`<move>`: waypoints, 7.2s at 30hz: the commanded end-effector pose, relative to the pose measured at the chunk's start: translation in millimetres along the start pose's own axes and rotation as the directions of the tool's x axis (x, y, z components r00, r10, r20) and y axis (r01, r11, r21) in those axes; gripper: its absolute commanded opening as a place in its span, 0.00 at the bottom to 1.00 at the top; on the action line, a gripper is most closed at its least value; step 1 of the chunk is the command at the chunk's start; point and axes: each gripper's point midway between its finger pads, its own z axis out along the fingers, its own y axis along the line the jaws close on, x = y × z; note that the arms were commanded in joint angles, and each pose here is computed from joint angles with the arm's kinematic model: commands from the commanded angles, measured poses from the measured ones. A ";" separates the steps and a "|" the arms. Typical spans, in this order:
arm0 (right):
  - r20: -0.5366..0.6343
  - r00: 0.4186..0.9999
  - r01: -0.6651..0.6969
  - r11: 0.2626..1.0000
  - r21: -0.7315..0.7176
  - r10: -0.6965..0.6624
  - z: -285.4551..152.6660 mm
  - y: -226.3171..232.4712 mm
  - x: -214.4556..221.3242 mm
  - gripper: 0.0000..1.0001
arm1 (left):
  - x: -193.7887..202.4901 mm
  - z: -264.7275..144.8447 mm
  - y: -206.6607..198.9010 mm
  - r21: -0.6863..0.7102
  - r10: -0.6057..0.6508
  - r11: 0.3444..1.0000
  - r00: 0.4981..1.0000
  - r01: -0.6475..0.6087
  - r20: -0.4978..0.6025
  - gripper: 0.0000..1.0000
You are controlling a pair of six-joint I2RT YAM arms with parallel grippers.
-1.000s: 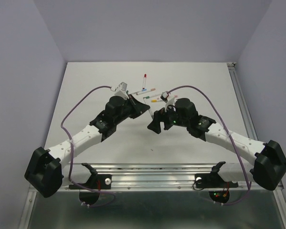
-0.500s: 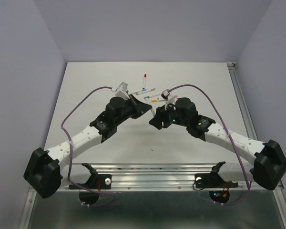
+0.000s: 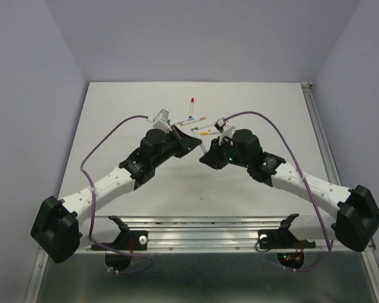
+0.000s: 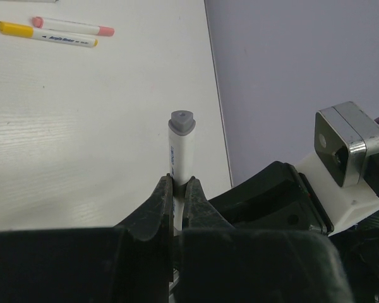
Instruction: Open the pen caps
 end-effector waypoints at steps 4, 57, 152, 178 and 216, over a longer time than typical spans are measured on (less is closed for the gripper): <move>0.006 1.000 -0.001 1.000 -0.005 0.001 -7.3 8.7 -8.6 0.01 | -19.0 -8.4 -26.6 0.074 -0.006 0.997 0.997 0.001 0.075 0.00; -0.132 0.957 -0.257 0.966 0.026 0.258 -37.4 11.0 57.1 0.01 | -217.1 -34.1 120.1 -0.472 0.371 0.855 0.889 -0.214 0.268 0.00; 0.142 0.937 -0.330 0.683 0.651 0.318 -70.2 -250.8 -26.1 1.00 | -203.5 45.7 272.7 -0.565 0.438 0.584 0.812 -0.583 -0.385 0.99; 0.145 0.940 -0.326 0.682 0.654 0.310 -81.8 -242.0 -18.9 1.00 | -168.1 55.1 302.0 -0.546 0.425 0.465 0.717 -0.697 -0.553 0.91; 0.147 0.934 -0.338 0.672 0.659 0.325 -80.6 -243.9 -14.3 1.00 | -121.9 11.9 347.7 -0.668 0.229 0.512 0.835 -0.540 -0.500 0.37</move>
